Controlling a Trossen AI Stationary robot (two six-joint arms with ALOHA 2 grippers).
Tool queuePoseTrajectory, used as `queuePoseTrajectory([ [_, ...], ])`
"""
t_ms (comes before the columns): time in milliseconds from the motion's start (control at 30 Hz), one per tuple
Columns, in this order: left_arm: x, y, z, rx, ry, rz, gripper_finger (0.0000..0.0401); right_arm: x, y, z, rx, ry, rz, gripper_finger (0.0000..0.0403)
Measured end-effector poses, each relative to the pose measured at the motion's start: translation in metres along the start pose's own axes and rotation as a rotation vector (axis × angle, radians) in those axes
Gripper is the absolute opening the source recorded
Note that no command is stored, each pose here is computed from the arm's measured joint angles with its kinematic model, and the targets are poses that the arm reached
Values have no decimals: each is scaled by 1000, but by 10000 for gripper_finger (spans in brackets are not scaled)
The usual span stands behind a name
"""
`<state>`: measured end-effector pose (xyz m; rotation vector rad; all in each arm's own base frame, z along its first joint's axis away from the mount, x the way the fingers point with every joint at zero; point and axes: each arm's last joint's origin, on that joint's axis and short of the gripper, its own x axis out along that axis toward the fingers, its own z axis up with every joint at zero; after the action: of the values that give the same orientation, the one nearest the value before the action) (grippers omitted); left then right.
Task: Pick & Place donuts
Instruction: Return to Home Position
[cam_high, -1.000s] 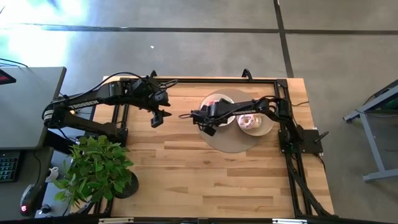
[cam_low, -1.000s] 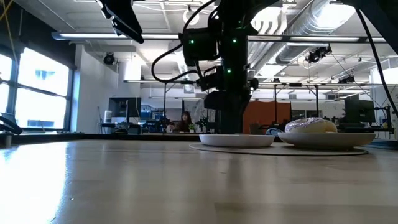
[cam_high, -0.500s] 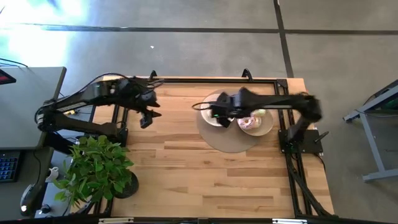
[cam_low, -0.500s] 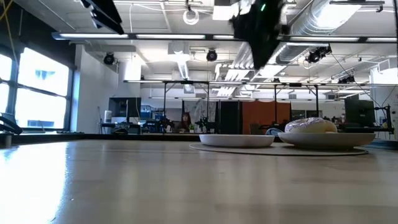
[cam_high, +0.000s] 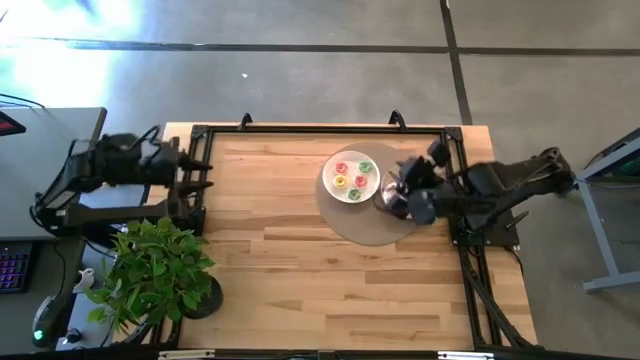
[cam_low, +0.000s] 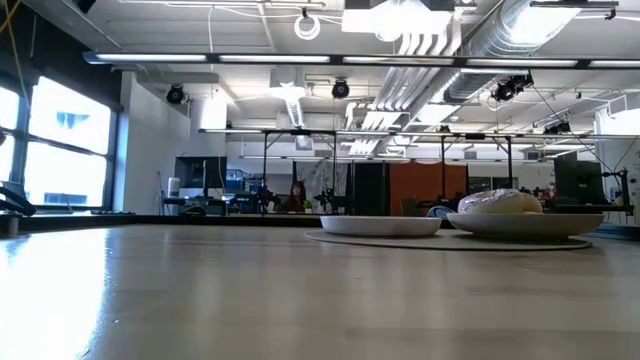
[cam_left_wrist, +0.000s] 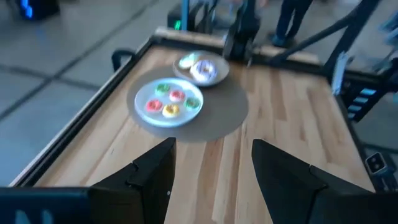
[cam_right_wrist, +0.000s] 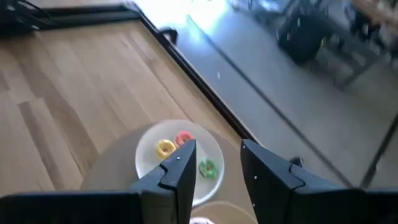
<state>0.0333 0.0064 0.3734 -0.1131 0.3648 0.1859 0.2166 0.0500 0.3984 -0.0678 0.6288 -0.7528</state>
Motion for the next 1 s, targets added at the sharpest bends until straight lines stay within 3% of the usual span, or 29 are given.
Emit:
queuePoseTrajectory([
  [233,9,2,-55,24,-191,-79,209,9,18,-57,-89,-130,104,123],
  [533,65,7,-92,24,-273,-98,209,25,-2,-129,82,-370,368,123],
  [767,100,9,-115,-12,-337,-177,209,30,-22,-166,110,-627,497,124],
  [1000,124,14,-144,-37,-324,-147,209,36,-31,-193,108,-718,564,124],
])
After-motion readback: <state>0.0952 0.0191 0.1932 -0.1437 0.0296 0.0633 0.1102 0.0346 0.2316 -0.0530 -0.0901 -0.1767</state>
